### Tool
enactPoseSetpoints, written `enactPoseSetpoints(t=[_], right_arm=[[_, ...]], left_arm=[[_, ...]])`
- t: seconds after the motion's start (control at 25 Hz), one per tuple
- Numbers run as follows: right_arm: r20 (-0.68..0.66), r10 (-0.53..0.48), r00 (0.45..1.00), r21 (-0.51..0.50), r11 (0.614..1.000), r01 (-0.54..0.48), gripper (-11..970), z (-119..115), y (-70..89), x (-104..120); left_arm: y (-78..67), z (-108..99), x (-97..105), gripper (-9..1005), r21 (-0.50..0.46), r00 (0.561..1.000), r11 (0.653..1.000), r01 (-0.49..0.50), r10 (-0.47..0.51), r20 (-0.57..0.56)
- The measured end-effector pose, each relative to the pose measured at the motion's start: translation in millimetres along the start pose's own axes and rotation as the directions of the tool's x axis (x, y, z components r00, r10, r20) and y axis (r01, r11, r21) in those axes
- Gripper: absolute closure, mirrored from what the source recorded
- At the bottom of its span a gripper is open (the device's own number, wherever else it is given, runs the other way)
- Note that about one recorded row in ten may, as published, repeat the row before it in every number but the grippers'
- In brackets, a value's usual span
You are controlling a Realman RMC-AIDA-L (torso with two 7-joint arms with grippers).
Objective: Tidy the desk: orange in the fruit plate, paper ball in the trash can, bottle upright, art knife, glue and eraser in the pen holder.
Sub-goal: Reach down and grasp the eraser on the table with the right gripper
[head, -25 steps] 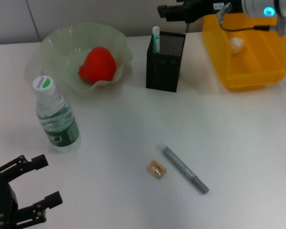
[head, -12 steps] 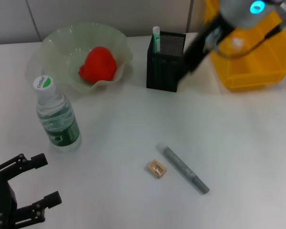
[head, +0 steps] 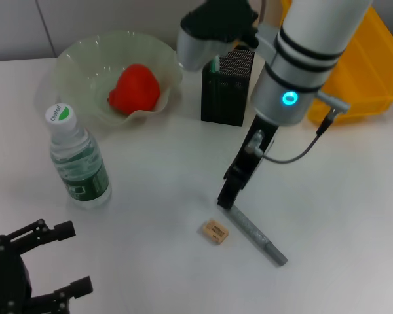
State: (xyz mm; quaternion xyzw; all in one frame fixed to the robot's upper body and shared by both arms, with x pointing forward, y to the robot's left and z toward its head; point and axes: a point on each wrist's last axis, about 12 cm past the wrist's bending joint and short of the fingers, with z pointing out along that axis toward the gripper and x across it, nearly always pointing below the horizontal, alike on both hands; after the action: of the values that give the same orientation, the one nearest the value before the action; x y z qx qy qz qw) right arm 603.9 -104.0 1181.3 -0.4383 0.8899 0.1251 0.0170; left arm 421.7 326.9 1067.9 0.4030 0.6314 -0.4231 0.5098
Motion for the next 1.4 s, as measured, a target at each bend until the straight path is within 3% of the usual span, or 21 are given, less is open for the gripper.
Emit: enactPoseSetpoints(t=[0.32, 0.8, 1.4], right_arm=[[-0.015, -0.033, 0.999, -0.02, 0.999, 0.033, 342, 18.9, 14.2, -5.1], [-0.069, -0.039, 0.997, 0.048, 0.998, 0.042, 337, 37.0, 35.9, -15.7], [-0.11, -0.023, 0.994, 0.131, 0.991, 0.037, 342, 54.2, 42.8, -12.9]], left_arm=[[1.4, 1.4, 0.8, 152, -0.003, 1.0, 1.0, 0.001, -0.001, -0.011], [3.2, 3.8, 1.8, 152, -0.01, 1.0, 1.0, 0.004, -0.004, -0.013], [5.9, 9.1, 1.6, 152, -0.007, 1.0, 1.0, -0.007, 0.007, -0.011]])
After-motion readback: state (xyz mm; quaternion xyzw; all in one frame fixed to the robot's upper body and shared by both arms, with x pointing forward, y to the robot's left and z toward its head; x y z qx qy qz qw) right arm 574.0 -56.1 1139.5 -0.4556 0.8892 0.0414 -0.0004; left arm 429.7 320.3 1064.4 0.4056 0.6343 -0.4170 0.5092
